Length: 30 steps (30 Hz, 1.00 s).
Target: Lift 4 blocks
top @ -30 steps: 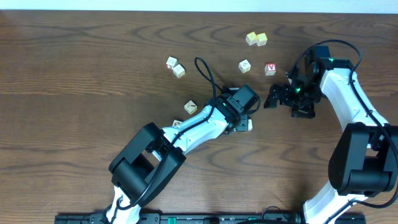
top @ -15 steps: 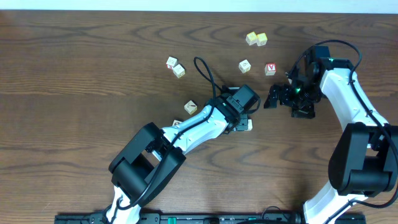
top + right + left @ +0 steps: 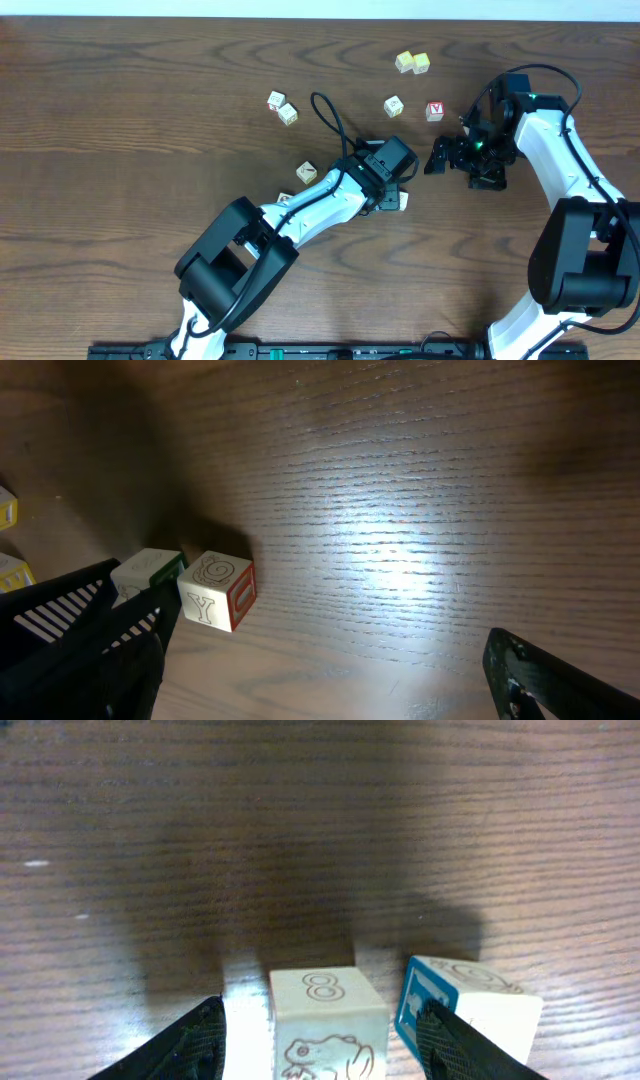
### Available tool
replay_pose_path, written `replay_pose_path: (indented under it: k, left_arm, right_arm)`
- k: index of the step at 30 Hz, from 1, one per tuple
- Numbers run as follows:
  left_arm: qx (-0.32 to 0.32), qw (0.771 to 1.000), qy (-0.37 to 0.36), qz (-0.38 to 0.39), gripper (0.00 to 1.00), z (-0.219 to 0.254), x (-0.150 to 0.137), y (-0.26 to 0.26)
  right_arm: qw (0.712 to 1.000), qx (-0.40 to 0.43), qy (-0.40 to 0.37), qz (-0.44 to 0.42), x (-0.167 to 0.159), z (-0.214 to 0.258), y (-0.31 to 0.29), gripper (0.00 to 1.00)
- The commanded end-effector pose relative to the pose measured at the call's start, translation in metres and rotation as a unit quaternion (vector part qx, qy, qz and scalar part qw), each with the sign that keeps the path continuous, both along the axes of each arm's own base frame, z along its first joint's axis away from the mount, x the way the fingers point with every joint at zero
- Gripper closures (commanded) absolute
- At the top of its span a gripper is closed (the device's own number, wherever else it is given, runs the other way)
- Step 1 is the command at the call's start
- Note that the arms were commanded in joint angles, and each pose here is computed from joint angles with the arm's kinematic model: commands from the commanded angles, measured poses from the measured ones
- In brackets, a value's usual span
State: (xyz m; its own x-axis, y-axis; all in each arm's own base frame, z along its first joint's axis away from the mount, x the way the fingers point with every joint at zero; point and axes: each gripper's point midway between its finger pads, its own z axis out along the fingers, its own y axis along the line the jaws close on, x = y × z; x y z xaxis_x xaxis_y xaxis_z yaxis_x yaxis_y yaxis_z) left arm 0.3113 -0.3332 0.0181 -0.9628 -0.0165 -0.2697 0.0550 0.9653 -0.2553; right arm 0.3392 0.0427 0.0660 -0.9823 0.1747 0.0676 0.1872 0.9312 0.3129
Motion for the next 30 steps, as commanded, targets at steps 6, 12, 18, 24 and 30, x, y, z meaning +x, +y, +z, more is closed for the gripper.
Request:
replay_pose_path:
  k: [6,12,18,24,30]
  left_arm:
    - [-0.033,0.998,-0.047,0.031,0.38,0.08,0.014,0.026]
    - [0.011,0.993,-0.014,0.121,0.38,0.102,0.032,0.127]
    - [0.018,0.991,0.039,0.124,0.38,0.069,0.039,0.147]
    - [0.027,0.987,0.07,0.144,0.38,0.033,0.041,0.14]
    - [0.061,0.998,0.019,-0.024,0.32,0.023,0.055,0.136]
  right_arm:
    - [1.0,0.003,-0.005,0.012,0.002,0.003,0.005,0.01]
    - [0.999,0.009,0.001,0.033,-0.003,0.003,0.021,0.01]
    - [0.998,0.009,-0.026,0.06,0.006,0.003,0.05,0.01]
    - [0.997,-0.006,-0.027,0.069,0.004,0.001,0.061,0.01]
    - [0.997,-0.018,-0.021,0.067,0.002,0.0,0.055,0.01]
